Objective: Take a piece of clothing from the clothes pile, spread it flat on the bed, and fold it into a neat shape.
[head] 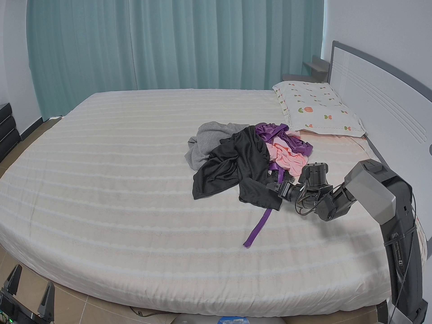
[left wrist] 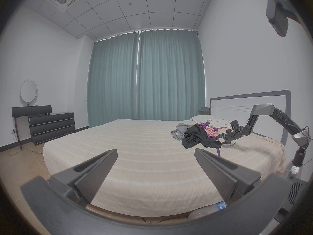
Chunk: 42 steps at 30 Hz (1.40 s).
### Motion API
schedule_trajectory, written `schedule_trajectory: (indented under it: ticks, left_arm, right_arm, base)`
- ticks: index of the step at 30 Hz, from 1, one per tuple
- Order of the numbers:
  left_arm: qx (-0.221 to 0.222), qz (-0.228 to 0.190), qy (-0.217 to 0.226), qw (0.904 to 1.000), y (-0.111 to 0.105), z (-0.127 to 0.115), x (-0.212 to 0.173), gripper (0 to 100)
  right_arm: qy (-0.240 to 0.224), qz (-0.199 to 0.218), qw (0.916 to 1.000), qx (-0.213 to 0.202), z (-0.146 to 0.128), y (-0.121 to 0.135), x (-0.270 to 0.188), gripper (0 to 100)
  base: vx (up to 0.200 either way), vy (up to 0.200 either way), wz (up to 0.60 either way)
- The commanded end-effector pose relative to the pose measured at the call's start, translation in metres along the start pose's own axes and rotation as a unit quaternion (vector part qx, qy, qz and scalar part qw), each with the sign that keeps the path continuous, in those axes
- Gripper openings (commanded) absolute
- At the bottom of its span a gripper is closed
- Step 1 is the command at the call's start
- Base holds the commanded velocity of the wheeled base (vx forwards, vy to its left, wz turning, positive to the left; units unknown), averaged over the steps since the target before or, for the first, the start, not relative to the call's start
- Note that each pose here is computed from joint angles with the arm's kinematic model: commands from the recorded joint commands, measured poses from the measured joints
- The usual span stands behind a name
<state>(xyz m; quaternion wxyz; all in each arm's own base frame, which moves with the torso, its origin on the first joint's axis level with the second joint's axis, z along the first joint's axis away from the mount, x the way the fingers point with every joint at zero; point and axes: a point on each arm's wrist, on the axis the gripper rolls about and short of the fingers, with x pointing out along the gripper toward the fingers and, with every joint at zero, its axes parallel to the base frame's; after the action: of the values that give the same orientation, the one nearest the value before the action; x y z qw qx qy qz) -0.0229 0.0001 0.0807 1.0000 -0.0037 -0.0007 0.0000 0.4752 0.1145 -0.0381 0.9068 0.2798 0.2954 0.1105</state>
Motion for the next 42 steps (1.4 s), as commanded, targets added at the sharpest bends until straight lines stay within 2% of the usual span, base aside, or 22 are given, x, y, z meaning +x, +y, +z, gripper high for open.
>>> schedule_trajectory:
  ticks: [1, 7, 8, 12, 18, 22, 27, 32, 36, 42]
  left_arm:
    - [0.0, 0.0, 0.003, 1.0, 0.0, -0.005, 0.0, 100]
    - [0.0, 0.0, 0.003, 1.0, 0.0, -0.005, 0.0, 100]
    - [0.0, 0.0, 0.003, 1.0, 0.0, -0.005, 0.0, 100]
    - [0.0, 0.0, 0.003, 1.0, 0.0, -0.005, 0.0, 100]
    - [0.0, 0.0, 0.003, 1.0, 0.0, -0.005, 0.0, 100]
    - [0.0, 0.0, 0.003, 1.0, 0.0, -0.005, 0.0, 100]
    - [0.0, 0.0, 0.003, 1.0, 0.0, -0.005, 0.0, 100]
    - [0.0, 0.0, 0.003, 1.0, 0.0, -0.005, 0.0, 100]
    - [-0.002, 0.0, 0.002, 1.0, 0.0, -0.005, 0.0, 100]
    - [0.0, -0.001, 0.003, 1.0, 0.0, -0.005, 0.0, 100]
  right_arm:
    - [0.003, 0.008, 0.9999, -0.005, -0.007, 0.005, 0.008, 100]
    - [0.002, 0.016, 0.9998, -0.011, -0.012, 0.012, 0.016, 100]
    - [0.001, 0.016, 0.9998, -0.011, -0.013, 0.012, 0.017, 0]
    - [-0.002, 0.015, 0.9998, -0.011, -0.01, 0.013, 0.014, 0]
    - [-0.028, -0.015, 0.9994, -0.008, -0.005, 0.01, 0.01, 0]
    - [-0.027, -0.019, 0.9995, -0.001, -0.003, 0.013, -0.003, 0]
    - [-0.042, 0.02, 0.9985, 0.03, -0.005, 0.036, -0.046, 0]
    - [-0.049, 0.07, 0.9961, 0.023, -0.01, 0.061, -0.095, 0]
    - [-0.04, 0.091, 0.9949, 0.017, -0.017, 0.073, -0.123, 0]
    - [-0.055, 0.132, 0.9895, 0.02, -0.018, 0.095, -0.166, 0]
  base:
    - [0.0, 0.0, 0.0]
    - [0.0, 0.0, 0.0]
    - [0.0, 0.0, 0.0]
    - [0.0, 0.0, 0.0]
    - [0.0, 0.0, 0.0]
    - [0.0, 0.0, 0.0]
    - [0.0, 0.0, 0.0]
    - [0.0, 0.0, 0.0]
    - [0.0, 0.0, 0.0]
    - [0.0, 0.0, 0.0]
